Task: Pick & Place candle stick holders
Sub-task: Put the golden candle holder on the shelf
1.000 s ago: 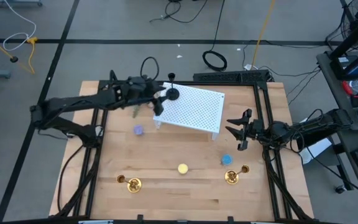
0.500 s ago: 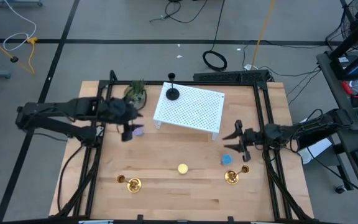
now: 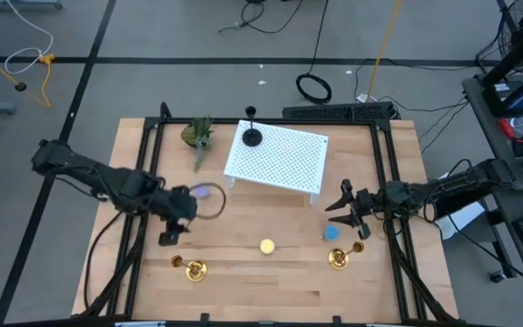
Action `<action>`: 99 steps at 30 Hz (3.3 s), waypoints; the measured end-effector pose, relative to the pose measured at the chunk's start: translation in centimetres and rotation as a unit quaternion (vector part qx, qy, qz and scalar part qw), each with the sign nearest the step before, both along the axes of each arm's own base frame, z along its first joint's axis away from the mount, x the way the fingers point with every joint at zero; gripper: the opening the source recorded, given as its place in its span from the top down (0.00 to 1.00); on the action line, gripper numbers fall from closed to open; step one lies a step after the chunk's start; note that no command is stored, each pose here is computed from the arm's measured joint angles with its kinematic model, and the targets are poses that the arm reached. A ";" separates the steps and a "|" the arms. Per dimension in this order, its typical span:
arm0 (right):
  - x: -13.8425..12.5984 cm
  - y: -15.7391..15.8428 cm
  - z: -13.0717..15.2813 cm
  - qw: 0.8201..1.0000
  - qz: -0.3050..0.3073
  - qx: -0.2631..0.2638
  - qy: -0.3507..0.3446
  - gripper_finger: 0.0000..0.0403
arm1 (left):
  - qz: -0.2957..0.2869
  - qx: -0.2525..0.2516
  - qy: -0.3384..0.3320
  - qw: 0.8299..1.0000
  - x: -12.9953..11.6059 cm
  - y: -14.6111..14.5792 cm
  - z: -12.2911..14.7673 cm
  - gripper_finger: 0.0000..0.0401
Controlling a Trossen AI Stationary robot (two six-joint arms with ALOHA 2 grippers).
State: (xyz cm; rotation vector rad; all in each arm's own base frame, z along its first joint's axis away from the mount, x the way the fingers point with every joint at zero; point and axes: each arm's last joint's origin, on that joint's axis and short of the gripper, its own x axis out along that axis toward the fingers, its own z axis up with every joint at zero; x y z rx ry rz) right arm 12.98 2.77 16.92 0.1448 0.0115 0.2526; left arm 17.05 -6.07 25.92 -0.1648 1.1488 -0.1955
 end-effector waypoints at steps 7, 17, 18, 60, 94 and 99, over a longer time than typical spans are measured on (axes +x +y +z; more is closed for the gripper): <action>0.0 0.0 0.0 1.000 0.000 -0.009 -0.003 0.65 | 0.005 -0.051 0.038 0.998 -0.6 -2.8 -3.5 0.66; 0.0 0.0 0.6 0.999 -0.001 -0.010 -0.036 0.65 | -0.122 -0.041 -0.035 0.991 -2.1 -6.3 -5.1 0.76; 0.0 0.0 0.7 0.999 -0.001 -0.009 -0.039 0.65 | -0.126 -0.028 -0.043 0.991 -2.3 -6.5 -5.1 0.77; -0.1 0.0 1.2 0.997 -0.002 -0.019 -0.068 0.65 | -0.171 0.097 -0.300 0.933 -3.4 -10.4 -2.9 0.96; -0.2 -0.3 2.3 0.987 -0.052 -0.066 -0.137 0.65 | 0.231 0.119 -0.573 0.777 11.5 6.1 6.2 0.96; -0.1 -0.6 2.2 0.985 -0.100 -0.059 -0.127 0.65 | 0.246 0.162 -0.551 0.781 15.0 8.4 7.8 0.95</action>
